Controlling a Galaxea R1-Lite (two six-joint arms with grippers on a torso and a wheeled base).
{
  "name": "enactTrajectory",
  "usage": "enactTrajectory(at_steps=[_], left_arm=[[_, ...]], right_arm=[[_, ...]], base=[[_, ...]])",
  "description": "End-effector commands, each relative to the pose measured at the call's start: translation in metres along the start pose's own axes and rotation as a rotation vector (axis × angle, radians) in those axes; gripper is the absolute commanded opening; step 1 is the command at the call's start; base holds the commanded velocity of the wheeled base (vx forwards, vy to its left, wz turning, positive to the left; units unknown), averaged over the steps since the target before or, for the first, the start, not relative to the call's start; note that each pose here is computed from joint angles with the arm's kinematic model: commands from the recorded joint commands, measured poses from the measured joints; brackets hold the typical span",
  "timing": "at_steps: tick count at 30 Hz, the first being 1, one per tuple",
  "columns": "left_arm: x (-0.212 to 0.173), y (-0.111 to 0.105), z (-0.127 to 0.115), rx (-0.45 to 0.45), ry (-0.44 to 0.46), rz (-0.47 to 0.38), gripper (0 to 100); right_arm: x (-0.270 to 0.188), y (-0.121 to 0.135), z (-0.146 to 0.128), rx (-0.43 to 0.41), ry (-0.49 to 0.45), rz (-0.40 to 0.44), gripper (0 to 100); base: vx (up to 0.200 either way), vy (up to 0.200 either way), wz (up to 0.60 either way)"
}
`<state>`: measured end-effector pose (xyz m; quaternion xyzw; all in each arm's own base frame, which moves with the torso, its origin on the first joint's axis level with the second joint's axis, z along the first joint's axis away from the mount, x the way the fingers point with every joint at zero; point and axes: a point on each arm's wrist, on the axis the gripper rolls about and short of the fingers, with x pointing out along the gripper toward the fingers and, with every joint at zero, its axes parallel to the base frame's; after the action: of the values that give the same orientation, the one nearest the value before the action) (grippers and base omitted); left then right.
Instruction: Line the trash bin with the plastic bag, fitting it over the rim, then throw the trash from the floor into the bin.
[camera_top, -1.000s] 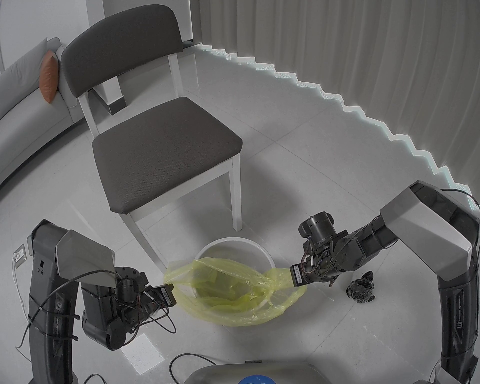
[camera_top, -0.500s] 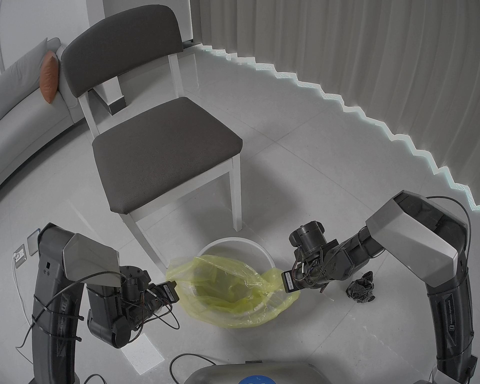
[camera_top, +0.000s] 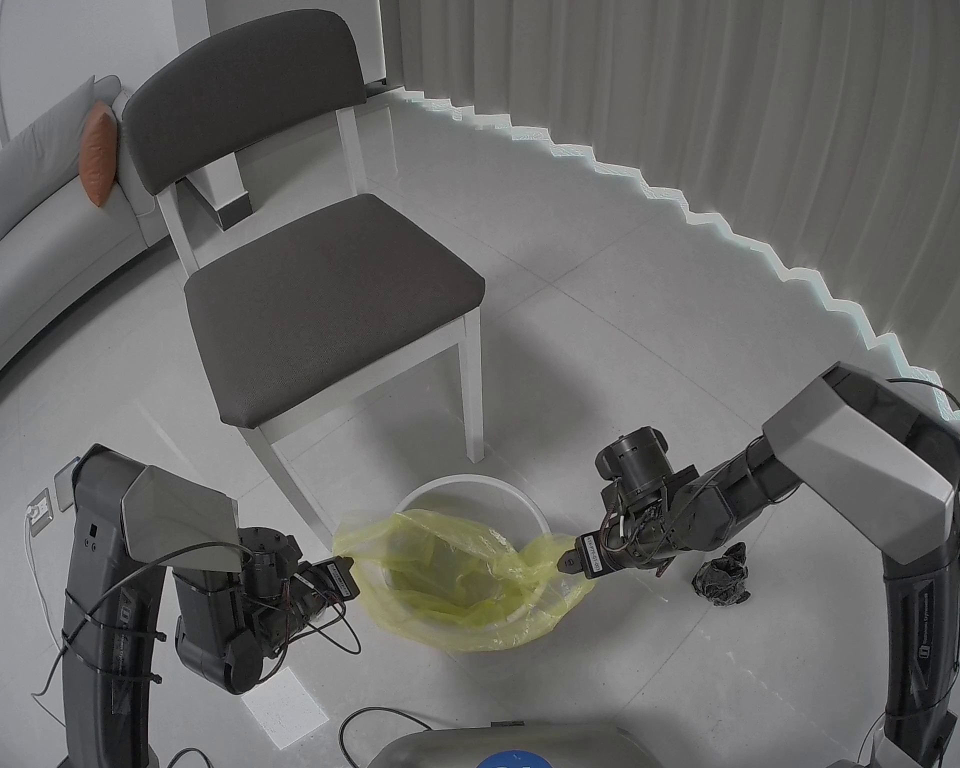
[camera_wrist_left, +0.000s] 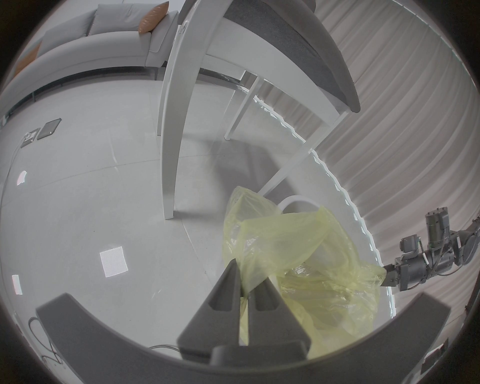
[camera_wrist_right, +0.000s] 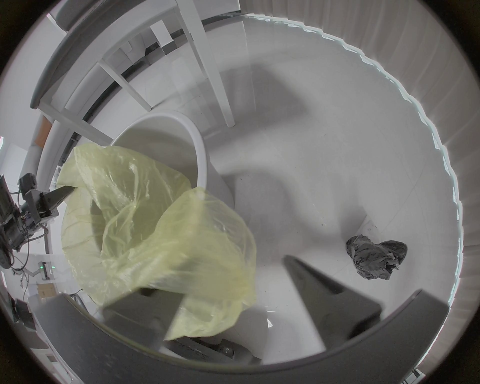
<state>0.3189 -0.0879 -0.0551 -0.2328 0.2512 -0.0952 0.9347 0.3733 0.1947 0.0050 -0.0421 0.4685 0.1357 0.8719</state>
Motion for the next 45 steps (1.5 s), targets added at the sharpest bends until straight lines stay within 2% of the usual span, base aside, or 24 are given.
enactTrajectory(at_steps=[1, 4, 7, 11, 18, 26, 27, 34, 37, 41, 45], left_arm=[[0.002, -0.004, 0.004, -0.011, -0.033, -0.017, 0], [0.003, -0.005, 0.004, -0.013, -0.036, -0.017, 0], [0.004, -0.004, 0.004, -0.013, -0.043, -0.009, 0], [0.004, -0.004, 0.004, -0.014, -0.041, -0.006, 0], [0.007, -0.004, 0.000, -0.012, -0.037, 0.006, 0], [0.008, -0.003, -0.004, -0.016, -0.029, 0.010, 0], [0.008, -0.003, -0.004, -0.015, -0.029, 0.010, 100], [0.007, -0.004, -0.002, -0.012, -0.038, 0.013, 100], [0.007, -0.005, -0.002, -0.010, -0.042, 0.017, 100], [0.007, -0.005, -0.002, -0.010, -0.044, 0.021, 100], [0.007, -0.005, -0.002, -0.010, -0.046, 0.021, 100]], right_arm=[[-0.037, 0.001, 0.010, -0.026, -0.061, 0.014, 100], [-0.062, 0.009, 0.015, -0.075, -0.104, 0.033, 100], [-0.071, 0.012, 0.015, -0.115, -0.117, 0.039, 100], [-0.082, 0.029, 0.013, -0.162, -0.136, 0.070, 100], [-0.076, 0.061, 0.007, -0.251, -0.136, 0.118, 100], [-0.056, 0.080, 0.007, -0.348, -0.137, 0.130, 100], [-0.054, 0.084, 0.009, -0.370, -0.142, 0.133, 100], [-0.035, 0.096, 0.019, -0.424, -0.171, 0.135, 100], [-0.029, 0.104, 0.023, -0.462, -0.194, 0.110, 100], [-0.016, 0.111, 0.021, -0.528, -0.194, 0.081, 100], [-0.007, 0.113, 0.018, -0.553, -0.187, 0.065, 100]], base=[[0.000, 0.000, 0.00], [0.000, 0.000, 0.00], [0.000, 0.000, 0.00], [0.000, 0.000, 0.00], [0.000, 0.000, 0.00], [0.000, 0.000, 0.00], [0.000, 0.000, 0.00], [0.000, 0.000, 0.00], [0.000, 0.000, 0.00], [0.000, 0.000, 0.00], [0.000, 0.000, 0.00]])
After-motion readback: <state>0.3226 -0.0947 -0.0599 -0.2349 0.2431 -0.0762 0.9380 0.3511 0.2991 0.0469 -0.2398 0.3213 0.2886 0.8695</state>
